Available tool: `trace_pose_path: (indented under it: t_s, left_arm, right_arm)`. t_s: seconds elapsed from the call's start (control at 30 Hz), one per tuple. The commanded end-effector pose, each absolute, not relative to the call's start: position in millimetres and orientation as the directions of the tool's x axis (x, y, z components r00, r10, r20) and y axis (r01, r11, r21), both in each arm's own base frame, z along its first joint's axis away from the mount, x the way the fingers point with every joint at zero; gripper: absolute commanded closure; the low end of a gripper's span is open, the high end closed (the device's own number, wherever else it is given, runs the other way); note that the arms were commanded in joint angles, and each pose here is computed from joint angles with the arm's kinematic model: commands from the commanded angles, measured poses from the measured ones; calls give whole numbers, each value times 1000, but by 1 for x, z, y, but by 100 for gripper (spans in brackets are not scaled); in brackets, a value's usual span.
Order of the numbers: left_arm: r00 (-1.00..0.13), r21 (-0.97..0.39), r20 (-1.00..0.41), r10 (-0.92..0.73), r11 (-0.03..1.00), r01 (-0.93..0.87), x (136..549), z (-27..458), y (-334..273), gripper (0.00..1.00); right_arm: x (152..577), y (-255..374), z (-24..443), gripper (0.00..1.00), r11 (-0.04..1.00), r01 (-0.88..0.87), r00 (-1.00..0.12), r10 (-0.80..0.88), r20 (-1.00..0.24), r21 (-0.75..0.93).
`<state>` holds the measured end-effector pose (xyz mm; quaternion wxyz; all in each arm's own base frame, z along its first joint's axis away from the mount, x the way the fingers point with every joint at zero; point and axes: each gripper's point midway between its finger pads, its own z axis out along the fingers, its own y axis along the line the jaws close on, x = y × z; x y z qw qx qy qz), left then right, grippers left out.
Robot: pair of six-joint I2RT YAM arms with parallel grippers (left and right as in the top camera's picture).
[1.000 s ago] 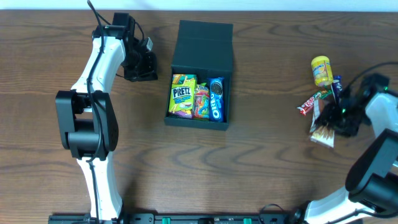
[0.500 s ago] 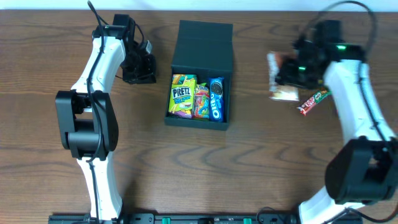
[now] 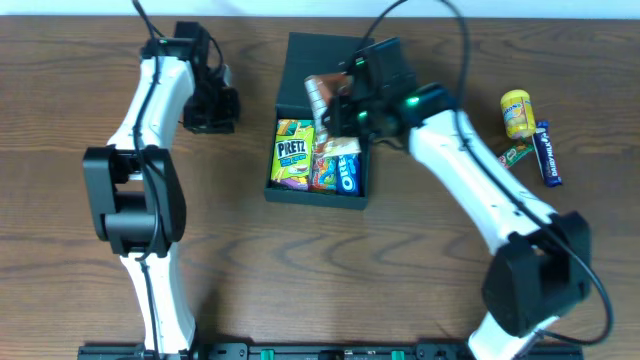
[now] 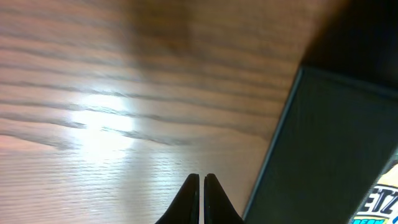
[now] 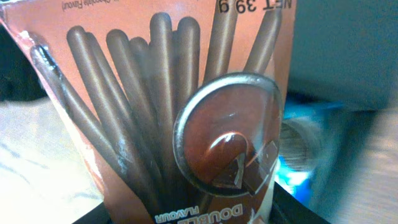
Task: Pack container
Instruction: 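Lower the Pocky box into the box's left side and push down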
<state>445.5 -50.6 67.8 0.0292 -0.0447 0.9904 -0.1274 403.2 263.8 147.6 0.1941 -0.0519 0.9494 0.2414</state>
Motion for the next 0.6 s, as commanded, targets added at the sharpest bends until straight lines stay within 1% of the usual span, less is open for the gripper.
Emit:
trace_pose_path:
  t_s: [0.0, 0.1, 0.27, 0.37, 0.4, 0.43, 0.47, 0.53, 0.57]
  left_arm:
    - [-984, -235, -124, -130, 967, -98, 462, 90, -22, 94]
    - [-977, -235, -138, -163, 964, -127, 466, 94, -6, 94]
    - [-968, -236, -138, -211, 956, -175, 465, 94, 17, 94]
    - [-964, -246, -137, -228, 951, -189, 465, 94, 23, 94]
    - [-964, -256, -136, -230, 948, -190, 466, 95, 23, 94]
    - [-963, -265, -136, -232, 945, -191, 466, 95, 23, 94]
    - [-963, -269, -136, -234, 944, -191, 466, 95, 23, 94]
    - [-962, -268, -136, -235, 944, -192, 466, 95, 23, 95]
    - [-962, -269, -136, -235, 944, -192, 466, 95, 23, 94]
  right_arm:
    - [400, 290, 140, 53, 869, -158, -935, 21, -355, 469]
    - [399, 309, 137, 52, 865, -150, -940, 25, -341, 478]
    - [394, 323, 127, 52, 868, -50, -959, 96, -265, 494]
    - [393, 325, 123, 51, 877, 10, -956, 150, -253, 480]
    - [393, 326, 123, 48, 880, 12, -954, 152, -259, 474]
    - [392, 327, 123, 43, 882, 8, -953, 150, -264, 470]
    - [392, 328, 123, 33, 883, 6, -953, 147, -266, 470]
    - [392, 329, 123, 10, 882, 2, -952, 146, -268, 472]
    - [392, 330, 124, 3, 881, -1, -952, 145, -271, 474]
